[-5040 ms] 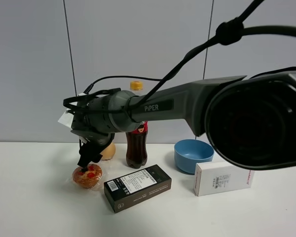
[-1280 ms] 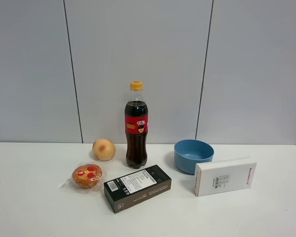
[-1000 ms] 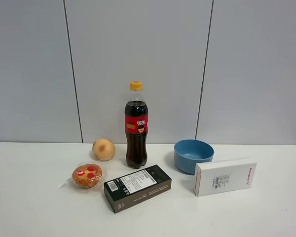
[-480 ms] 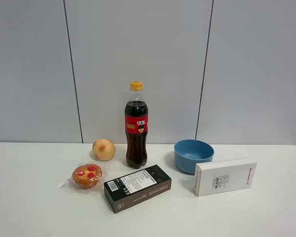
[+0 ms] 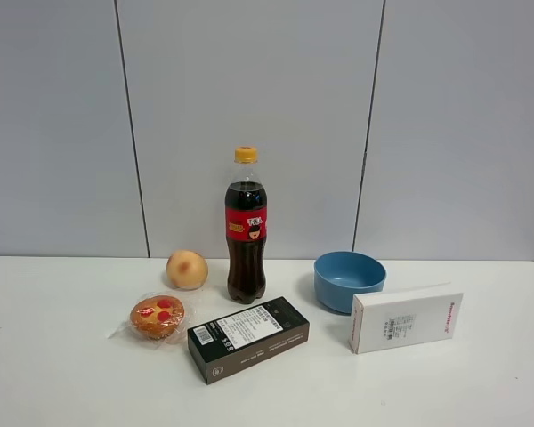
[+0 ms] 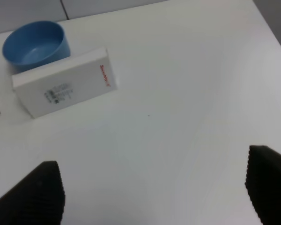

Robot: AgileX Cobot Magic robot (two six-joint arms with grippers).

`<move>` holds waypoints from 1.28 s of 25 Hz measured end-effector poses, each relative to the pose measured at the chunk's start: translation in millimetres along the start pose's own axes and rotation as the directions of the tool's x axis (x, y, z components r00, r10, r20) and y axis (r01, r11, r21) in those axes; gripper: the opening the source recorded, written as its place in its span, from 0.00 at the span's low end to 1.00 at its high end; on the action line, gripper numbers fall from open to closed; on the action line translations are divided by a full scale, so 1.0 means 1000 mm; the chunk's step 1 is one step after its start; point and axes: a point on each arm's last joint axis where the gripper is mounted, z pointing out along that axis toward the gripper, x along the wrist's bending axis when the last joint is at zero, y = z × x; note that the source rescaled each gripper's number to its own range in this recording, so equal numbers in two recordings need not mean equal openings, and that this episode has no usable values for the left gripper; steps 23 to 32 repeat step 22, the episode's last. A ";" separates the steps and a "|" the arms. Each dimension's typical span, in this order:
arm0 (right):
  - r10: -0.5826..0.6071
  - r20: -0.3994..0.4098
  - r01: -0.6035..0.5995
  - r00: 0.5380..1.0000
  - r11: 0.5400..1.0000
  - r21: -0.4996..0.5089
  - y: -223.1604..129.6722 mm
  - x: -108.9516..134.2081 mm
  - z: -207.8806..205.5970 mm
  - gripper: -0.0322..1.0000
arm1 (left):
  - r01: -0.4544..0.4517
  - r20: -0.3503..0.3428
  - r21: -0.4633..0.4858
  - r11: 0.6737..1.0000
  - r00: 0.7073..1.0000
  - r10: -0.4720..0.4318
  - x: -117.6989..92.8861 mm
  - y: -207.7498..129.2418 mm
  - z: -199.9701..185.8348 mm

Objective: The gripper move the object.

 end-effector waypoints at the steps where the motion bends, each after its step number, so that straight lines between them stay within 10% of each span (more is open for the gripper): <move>1: 0.006 0.007 -0.006 1.000 1.000 -0.001 0.000 -0.001 0.000 0.85 | 0.000 0.000 0.000 1.000 1.000 0.000 0.000 0.000 0.000; 32: 0.012 0.016 -0.012 1.000 1.000 -0.002 0.000 -0.001 0.000 0.85 | 0.000 0.000 0.000 1.000 1.000 0.000 0.000 0.000 0.000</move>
